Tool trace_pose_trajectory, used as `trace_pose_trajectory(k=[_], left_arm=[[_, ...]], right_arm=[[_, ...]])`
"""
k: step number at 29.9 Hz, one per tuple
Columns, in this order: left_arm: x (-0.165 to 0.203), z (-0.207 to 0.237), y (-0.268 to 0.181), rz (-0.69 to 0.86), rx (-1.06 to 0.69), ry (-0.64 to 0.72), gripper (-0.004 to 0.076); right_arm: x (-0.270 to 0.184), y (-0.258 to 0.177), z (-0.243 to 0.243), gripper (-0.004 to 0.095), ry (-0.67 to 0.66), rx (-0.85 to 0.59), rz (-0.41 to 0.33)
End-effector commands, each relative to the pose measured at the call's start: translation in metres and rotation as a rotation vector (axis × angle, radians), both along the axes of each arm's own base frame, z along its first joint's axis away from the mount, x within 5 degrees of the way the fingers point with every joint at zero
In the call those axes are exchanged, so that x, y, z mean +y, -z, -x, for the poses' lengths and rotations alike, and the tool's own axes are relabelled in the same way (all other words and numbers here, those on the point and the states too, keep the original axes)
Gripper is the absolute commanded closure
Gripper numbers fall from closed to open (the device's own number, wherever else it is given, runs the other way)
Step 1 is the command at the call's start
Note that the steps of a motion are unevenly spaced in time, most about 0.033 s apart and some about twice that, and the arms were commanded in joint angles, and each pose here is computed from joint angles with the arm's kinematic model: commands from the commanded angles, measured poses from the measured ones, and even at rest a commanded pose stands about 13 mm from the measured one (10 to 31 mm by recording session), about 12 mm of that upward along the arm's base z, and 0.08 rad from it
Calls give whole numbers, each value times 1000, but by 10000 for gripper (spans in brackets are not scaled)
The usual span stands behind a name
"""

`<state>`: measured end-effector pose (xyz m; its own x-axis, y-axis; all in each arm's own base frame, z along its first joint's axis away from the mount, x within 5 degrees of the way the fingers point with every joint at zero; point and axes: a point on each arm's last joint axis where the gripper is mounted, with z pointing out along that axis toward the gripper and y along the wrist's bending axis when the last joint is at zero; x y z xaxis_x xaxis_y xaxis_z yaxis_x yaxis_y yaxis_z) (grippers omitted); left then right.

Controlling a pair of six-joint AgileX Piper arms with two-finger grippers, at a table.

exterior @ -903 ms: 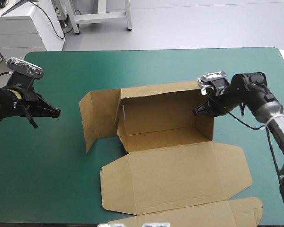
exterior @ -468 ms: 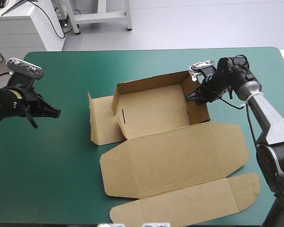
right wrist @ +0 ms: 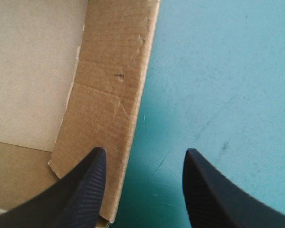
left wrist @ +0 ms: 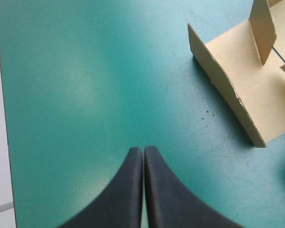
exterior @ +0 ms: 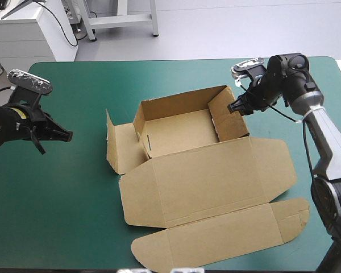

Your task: Fold the box

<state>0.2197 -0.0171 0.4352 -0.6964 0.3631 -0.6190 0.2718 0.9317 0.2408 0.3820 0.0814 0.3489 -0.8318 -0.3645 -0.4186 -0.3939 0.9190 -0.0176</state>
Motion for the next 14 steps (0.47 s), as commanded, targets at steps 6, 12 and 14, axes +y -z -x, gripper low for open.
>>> trace_pose_trajectory(k=[6,12,14], left_arm=[[0,6,-16,61,-85,-42,732],[-1,7,-16,66,-74,-40,732],[-2,7,-16,79,-70,-36,732]], right_arm=[[3,7,-13,433,-8,-14,-21],[8,39,-28,433,-12,73,-30],[9,43,-30,436,-23,81,-37]])
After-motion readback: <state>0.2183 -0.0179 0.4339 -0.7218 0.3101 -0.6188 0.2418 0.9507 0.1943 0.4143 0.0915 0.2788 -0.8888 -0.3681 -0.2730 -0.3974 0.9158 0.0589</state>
